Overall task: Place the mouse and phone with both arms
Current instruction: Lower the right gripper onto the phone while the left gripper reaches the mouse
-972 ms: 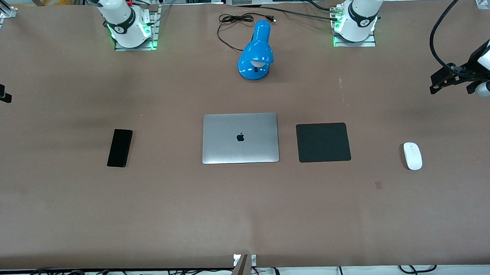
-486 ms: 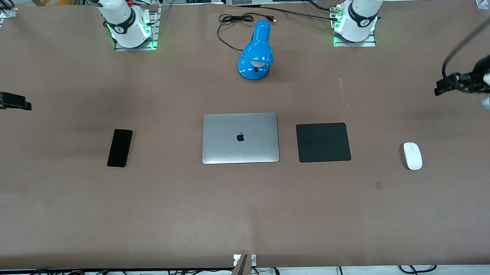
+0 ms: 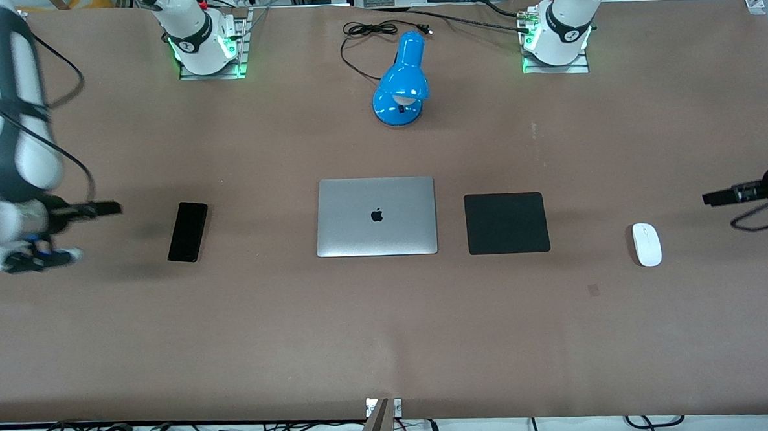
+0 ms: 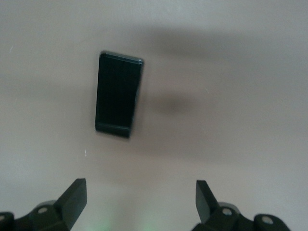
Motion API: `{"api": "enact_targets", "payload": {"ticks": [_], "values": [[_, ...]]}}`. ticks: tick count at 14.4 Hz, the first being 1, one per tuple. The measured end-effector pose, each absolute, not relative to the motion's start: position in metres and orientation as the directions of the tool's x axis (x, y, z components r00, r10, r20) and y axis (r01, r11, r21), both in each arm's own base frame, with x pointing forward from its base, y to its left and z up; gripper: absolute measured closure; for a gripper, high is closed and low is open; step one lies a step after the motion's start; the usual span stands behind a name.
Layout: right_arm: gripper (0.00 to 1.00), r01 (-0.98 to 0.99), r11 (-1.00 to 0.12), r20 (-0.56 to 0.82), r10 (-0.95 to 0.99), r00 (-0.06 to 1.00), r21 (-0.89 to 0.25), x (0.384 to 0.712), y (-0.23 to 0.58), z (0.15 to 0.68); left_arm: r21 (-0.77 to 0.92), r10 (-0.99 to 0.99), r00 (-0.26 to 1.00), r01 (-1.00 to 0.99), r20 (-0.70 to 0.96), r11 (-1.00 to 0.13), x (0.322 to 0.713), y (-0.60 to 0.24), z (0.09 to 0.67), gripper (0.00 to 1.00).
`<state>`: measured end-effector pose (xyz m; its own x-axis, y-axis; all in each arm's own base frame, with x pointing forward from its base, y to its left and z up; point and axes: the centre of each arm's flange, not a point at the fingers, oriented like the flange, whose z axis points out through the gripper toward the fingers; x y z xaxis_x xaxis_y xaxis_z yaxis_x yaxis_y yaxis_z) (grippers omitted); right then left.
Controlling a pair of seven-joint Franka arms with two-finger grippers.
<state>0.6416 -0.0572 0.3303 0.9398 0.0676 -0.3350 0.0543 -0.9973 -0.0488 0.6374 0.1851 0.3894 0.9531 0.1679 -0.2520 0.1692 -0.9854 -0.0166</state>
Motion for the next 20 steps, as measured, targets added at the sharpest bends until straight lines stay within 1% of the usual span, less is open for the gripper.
{"api": "enact_targets", "payload": {"ticks": [1,3,6,8,11,13,20], "values": [[0.0,0.009,-0.999,-0.313,0.018,0.95,-0.033,0.638,-0.051,0.302,-0.01,0.128,0.963,0.129,-0.237,-0.992,0.642,0.191,0.369,0.0],[0.0,-0.058,-0.998,-0.283,-0.054,0.957,-0.003,0.622,-0.031,0.258,-0.007,0.057,0.982,0.057,-0.18,-0.998,0.649,0.192,0.335,0.0],[0.0,-0.155,-0.987,-0.256,-0.158,0.954,0.032,0.597,-0.014,0.221,0.035,0.014,0.995,0.017,-0.1,-0.999,0.642,0.19,0.292,0.0],[0.0,-0.212,-0.976,-0.227,-0.218,0.949,0.048,0.582,-0.006,0.202,0.032,0.013,0.998,0.014,-0.053,-0.999,0.634,0.188,0.265,0.0],[0.0,-0.265,-0.962,-0.216,-0.273,0.938,0.065,0.57,0.006,0.189,0.027,0.0,1.0,0.0,-0.021,-1.0,0.632,0.179,0.246,0.0],[0.0,-0.264,-0.962,-0.209,-0.272,0.939,0.066,0.571,0.012,0.189,0.02,-0.018,1.0,-0.018,0.006,-1.0,0.636,0.174,0.241,0.0],[0.0,-0.25,-0.966,-0.169,-0.256,0.952,0.056,0.572,0.015,0.184,0.029,-0.048,0.999,-0.048,0.011,-0.998,0.638,0.163,0.214,0.0]]}}
